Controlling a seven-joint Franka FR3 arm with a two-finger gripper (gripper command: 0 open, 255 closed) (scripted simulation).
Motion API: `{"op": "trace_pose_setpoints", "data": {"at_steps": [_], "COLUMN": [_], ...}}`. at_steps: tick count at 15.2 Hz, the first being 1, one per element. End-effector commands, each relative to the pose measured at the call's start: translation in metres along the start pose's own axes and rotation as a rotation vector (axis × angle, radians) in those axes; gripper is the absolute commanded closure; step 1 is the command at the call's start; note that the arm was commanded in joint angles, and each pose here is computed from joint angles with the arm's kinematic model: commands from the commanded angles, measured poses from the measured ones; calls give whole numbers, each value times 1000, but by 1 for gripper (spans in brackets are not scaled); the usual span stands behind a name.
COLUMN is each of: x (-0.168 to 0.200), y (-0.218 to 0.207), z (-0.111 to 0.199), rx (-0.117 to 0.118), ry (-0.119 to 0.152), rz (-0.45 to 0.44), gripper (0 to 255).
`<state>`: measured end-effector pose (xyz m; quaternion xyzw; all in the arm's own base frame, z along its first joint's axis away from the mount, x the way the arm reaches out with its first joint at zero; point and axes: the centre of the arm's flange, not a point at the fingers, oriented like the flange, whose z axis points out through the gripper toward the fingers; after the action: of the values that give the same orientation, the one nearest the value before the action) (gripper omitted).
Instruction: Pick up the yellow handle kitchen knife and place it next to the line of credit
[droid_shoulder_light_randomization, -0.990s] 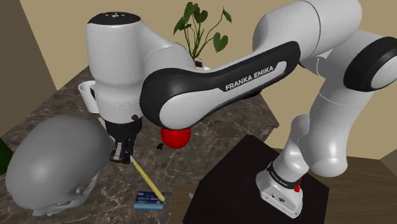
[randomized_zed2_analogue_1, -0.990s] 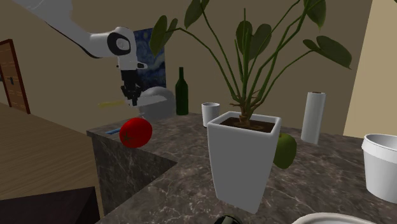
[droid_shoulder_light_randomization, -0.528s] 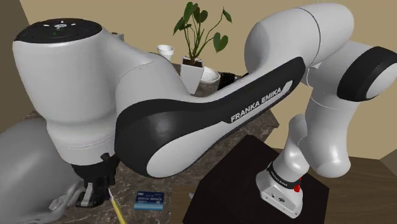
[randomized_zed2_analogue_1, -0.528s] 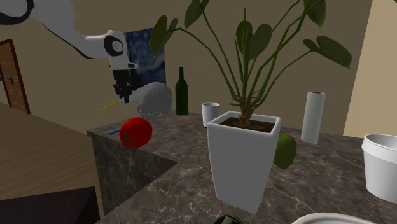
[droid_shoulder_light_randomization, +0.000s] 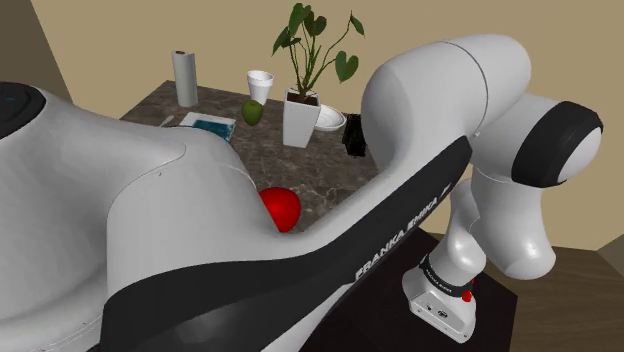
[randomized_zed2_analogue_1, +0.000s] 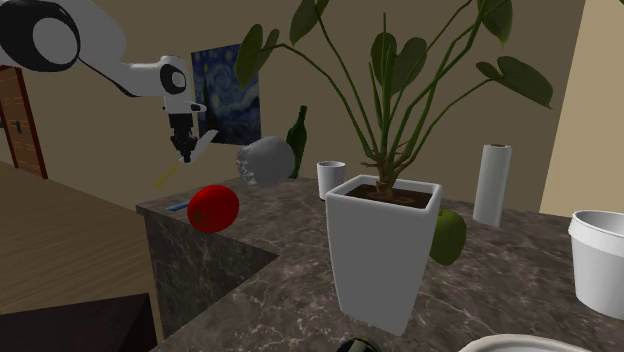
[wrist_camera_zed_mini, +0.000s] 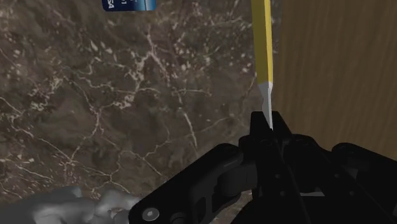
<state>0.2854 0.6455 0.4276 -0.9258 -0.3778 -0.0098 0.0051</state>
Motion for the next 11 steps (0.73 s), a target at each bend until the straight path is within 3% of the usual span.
{"op": "trace_pose_setpoints", "data": {"at_steps": [1,11], "x": [1,0], "y": [-1,-1], "z": [10,63], "rx": [0,0], "ry": [0,0], "rz": [1,1], "gripper": [255,255]}}
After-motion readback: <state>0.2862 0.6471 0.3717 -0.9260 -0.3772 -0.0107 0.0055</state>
